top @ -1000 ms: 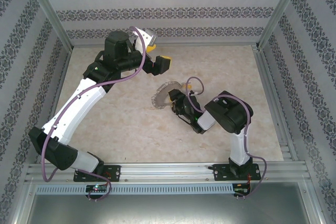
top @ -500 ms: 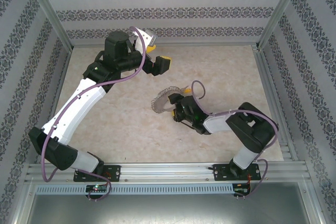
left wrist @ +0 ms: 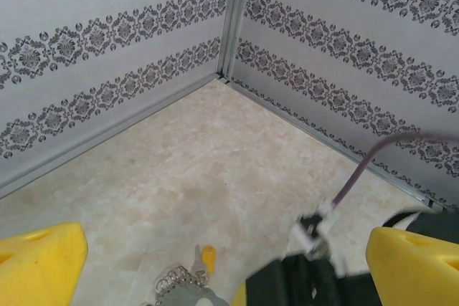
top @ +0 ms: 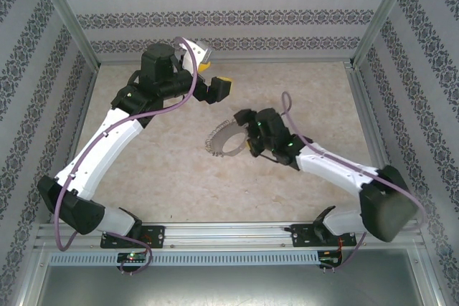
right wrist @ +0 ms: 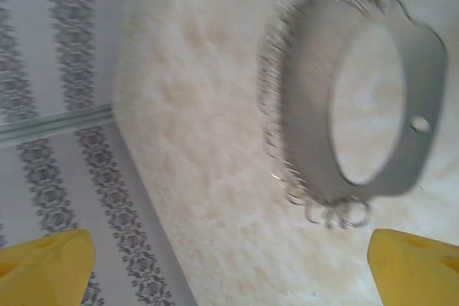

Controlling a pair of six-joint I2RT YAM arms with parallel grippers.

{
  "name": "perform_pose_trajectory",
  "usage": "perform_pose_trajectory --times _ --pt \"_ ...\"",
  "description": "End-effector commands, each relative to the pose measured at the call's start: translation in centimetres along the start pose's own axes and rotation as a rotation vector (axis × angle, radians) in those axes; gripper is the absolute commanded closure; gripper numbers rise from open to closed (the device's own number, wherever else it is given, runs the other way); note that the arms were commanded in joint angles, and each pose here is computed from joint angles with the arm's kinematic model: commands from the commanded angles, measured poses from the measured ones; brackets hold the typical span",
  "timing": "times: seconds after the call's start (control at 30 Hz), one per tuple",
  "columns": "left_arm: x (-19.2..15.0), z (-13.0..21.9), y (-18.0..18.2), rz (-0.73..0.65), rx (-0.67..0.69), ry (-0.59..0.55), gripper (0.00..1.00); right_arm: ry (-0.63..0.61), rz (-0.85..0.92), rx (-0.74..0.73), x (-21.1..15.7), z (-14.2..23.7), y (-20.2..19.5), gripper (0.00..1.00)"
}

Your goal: Put the keys on the keyring

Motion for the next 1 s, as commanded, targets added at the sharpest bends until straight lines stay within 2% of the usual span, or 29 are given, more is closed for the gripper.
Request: perform_pose_trajectory --times 0.0,0.13,0.27,0.43,0.53,0.6,0.73,0.87,0.97 --pt "0.6 0.9 -0.4 -0.035 0.021 -0.037 0.00 -0.106 0.165 -0.039 3.9 3.3 1.0 0.02" --pt "0.7 1.3 1.0 -0.030 0.107 -0.086 0.00 -0.263 0.237 -0.070 9.5 6.8 1.1 0.02" --pt "0.5 1.9 3.8 -0.036 0.261 -0.160 0.00 -0.409 0.324 -0.141 14.7 10.1 0.2 0.02" --pt "-0.7 2.9 7.1 -0.130 0.426 -0.284 0.00 -0.534 0.407 -0.332 20.4 13.5 -3.6 0.02" --pt "-1.9 3.6 9.8 -0.147 0.561 -0.295 0.00 -0.629 0.545 -0.484 23.0 15.3 -5.6 0.02" --pt "-3.1 4.2 11.9 -0.131 0.641 -0.290 0.00 -0.682 0.666 -0.619 24.2 16.3 -6.7 0.02" --pt "-5.9 6.2 15.9 -0.110 0.742 -0.317 0.00 -0.662 0.802 -0.819 25.4 16.6 -9.9 0.02" --pt "-9.1 8.5 20.3 -0.047 0.864 -0.324 0.00 -0.671 0.858 -0.896 25.5 15.1 -13.6 0.02" --pt "-11.6 9.6 22.6 -0.032 0.937 -0.308 0.00 -0.671 0.856 -0.874 24.8 13.4 -16.2 0.02"
Point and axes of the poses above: each hand's point on the last joint's axis, 136 mm out from that joint toward the fingers, its own z axis back along the fingers, its own y axis along the line the jaws close on, x = y × z, the point moved 1 cm from there along z, back along the fingers, and after that the axes turned 14 degrees about z, right-handed, at the moved point
